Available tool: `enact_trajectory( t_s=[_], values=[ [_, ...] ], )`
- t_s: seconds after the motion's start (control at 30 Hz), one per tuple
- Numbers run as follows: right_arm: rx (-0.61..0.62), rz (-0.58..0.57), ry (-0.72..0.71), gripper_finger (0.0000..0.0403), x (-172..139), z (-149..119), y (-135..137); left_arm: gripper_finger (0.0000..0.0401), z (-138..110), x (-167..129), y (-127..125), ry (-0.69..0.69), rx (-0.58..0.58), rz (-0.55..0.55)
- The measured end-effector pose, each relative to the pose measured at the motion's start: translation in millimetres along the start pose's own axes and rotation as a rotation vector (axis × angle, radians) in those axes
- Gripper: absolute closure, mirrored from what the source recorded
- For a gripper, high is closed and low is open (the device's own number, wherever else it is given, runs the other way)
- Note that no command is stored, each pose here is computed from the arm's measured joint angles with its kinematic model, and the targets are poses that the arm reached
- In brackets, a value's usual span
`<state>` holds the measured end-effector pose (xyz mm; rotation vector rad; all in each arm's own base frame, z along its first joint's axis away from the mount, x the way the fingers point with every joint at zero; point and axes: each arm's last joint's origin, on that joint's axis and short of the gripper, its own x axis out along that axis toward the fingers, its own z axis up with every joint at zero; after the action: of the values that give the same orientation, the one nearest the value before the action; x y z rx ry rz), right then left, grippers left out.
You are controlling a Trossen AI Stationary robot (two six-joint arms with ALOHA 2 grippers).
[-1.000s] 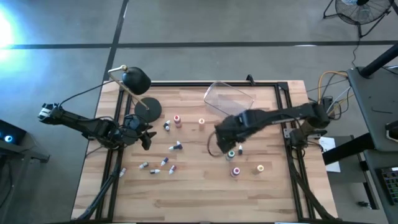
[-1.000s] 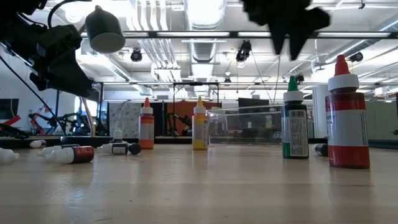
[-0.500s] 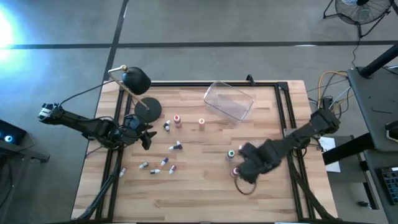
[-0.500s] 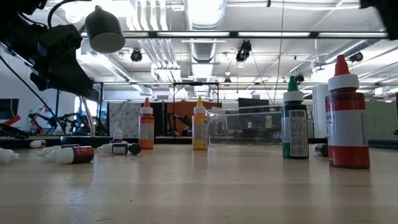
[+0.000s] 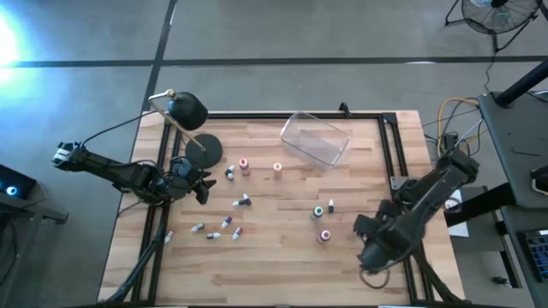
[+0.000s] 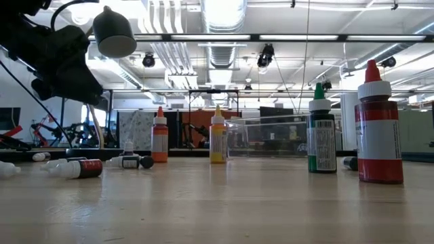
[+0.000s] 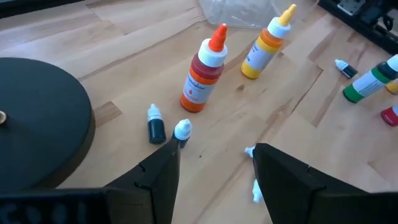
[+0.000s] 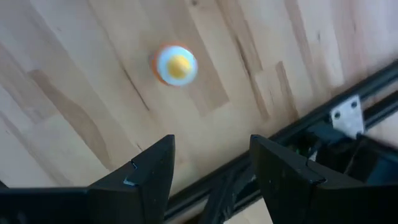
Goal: Pick & Place food coloring
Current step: Put the large bottom yellow food coloring bottle into the transparent bin
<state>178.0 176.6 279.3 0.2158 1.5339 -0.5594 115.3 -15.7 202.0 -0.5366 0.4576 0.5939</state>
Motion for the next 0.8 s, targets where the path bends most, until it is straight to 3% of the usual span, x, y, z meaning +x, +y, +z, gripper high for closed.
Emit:
enact_trajectory(
  t_s=[0.13,0.27,0.43,0.57,0.8],
  values=[
    [0.192,0.128,-0.028,0.0202,4,-21,-31,0.0224,-2,1,1,-0.003,-0.063,0.008],
    [0.334,0.348,-0.064,0.0202,14,-33,-61,0.0224,-3,2,3,-0.015,-0.171,0.024],
    [0.27,0.465,-0.088,0.0202,37,-37,-72,0.0224,-6,4,4,-0.015,-0.329,0.028],
    [0.222,0.444,-0.108,0.0202,48,-37,-69,0.0224,-6,4,3,-0.019,-0.407,0.019],
    [0.016,0.366,-0.179,0.0202,55,-33,-50,0.0224,-4,4,3,-0.05,-0.418,0.026]
  ],
)
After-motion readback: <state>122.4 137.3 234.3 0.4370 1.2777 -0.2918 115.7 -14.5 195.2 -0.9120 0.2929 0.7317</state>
